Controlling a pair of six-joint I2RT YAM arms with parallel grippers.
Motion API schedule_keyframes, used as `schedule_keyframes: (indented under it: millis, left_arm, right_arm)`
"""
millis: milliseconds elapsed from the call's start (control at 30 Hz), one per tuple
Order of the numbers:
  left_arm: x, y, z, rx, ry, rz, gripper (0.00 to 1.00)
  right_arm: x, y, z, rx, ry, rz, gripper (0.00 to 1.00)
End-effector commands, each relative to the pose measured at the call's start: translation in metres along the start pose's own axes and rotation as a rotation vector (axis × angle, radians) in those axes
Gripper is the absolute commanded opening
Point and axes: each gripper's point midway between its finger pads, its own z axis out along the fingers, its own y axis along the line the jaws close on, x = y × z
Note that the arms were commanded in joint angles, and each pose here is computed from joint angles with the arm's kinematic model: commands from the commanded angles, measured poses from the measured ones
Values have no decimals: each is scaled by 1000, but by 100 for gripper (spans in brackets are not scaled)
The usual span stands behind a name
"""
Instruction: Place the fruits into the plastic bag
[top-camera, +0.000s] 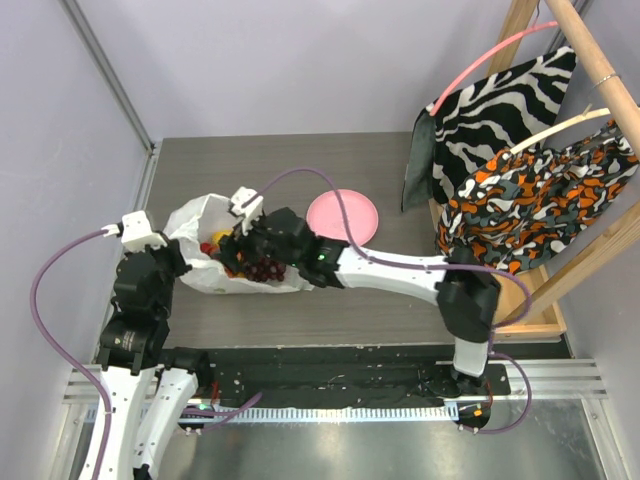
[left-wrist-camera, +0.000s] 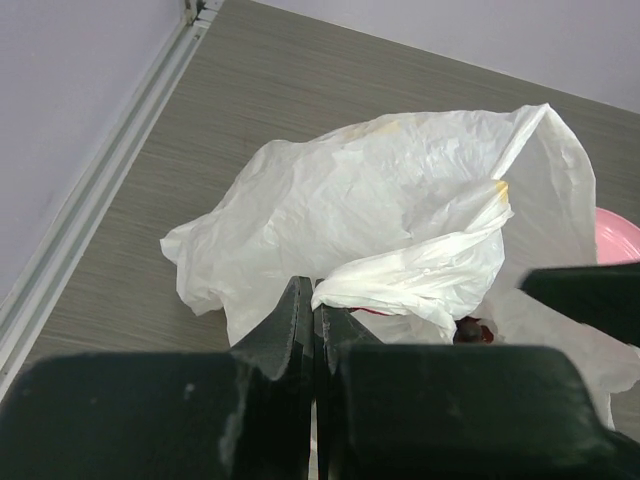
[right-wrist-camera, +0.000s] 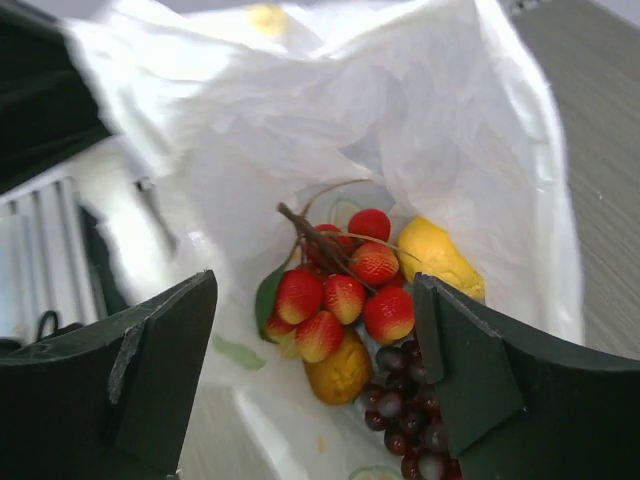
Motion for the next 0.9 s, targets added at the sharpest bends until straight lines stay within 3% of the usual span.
schedule_keyframes:
  millis: [0,167,300,400,633,867]
  left_arm:
    - [-8,6,0,-40,-36,-27,0]
    - [-7,6,0,-41,-33,-26,0]
    - [-7,5,2,-42,-23,-29,0]
    - [-5,4,4,-40,-13,-27,0]
    - [-4,3,6,-37,-5,-21,0]
    - [-2,4,8,-47,8,-15,0]
  right_arm:
    - [-80,23,-51,-97,-225,20,88]
    - [-75,1,-91,23,-227,35,86]
    - [-67,-42,-135,259,-264,60,84]
    - [-41,-57,-151,334,-180,30,84]
    - [17,-68,-155,390,5,12,86]
    - [47,-58,-145,330,75,35,82]
